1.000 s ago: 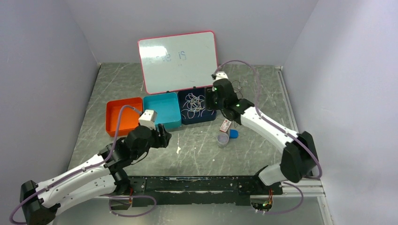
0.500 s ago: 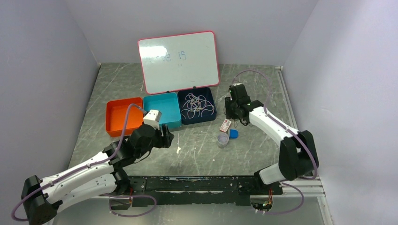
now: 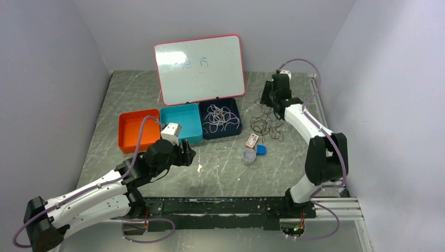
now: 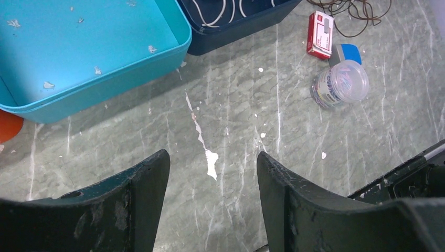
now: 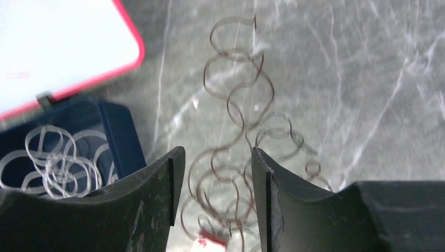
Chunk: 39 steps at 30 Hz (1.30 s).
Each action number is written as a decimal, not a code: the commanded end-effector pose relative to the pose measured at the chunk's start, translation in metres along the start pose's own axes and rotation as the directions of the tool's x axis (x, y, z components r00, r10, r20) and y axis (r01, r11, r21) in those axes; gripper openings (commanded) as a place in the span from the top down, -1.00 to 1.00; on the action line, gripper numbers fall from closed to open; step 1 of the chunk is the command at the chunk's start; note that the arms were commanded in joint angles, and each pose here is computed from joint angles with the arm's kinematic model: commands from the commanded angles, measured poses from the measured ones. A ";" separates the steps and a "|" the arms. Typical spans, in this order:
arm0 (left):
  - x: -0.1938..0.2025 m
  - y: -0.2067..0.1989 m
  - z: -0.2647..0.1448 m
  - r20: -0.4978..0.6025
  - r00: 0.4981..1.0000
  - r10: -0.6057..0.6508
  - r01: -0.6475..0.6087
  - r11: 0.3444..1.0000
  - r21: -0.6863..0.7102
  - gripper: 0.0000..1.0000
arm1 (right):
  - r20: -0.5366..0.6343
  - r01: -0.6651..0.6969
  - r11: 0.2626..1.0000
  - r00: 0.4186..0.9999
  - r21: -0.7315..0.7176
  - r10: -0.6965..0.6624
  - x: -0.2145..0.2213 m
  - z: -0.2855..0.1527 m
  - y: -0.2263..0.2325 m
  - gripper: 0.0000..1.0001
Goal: Untangle the cables
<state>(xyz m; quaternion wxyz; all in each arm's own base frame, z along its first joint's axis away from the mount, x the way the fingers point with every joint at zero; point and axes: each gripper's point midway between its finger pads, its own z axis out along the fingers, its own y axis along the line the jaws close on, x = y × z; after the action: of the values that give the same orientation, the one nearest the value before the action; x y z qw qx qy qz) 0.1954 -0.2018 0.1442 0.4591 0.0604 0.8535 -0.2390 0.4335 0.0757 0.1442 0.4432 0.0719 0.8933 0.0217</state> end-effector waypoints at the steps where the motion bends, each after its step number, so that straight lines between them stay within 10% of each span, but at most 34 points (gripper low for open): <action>1: -0.004 -0.013 0.001 0.018 1.000 -0.022 0.021 0.998 0.056 -0.33 | 0.053 -0.108 0.992 0.992 -0.063 0.111 -0.036 0.032 0.005 -0.06; 29: -0.009 -0.010 -0.003 0.021 1.000 -0.006 0.006 0.999 0.036 -0.34 | 0.008 -0.215 0.975 0.977 0.048 0.215 -0.014 0.183 0.006 -0.02; 39: -0.010 -0.005 -0.006 0.020 1.000 0.003 -0.003 1.000 0.017 -0.34 | 0.036 -0.190 0.982 0.981 0.021 0.189 -0.021 0.195 0.010 0.47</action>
<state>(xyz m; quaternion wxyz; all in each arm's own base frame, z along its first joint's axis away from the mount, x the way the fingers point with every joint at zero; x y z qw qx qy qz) 0.1924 -0.2038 0.1448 0.4548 0.0654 0.8531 -0.2471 0.5867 0.0806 0.0308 0.4239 0.1646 0.8892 0.0510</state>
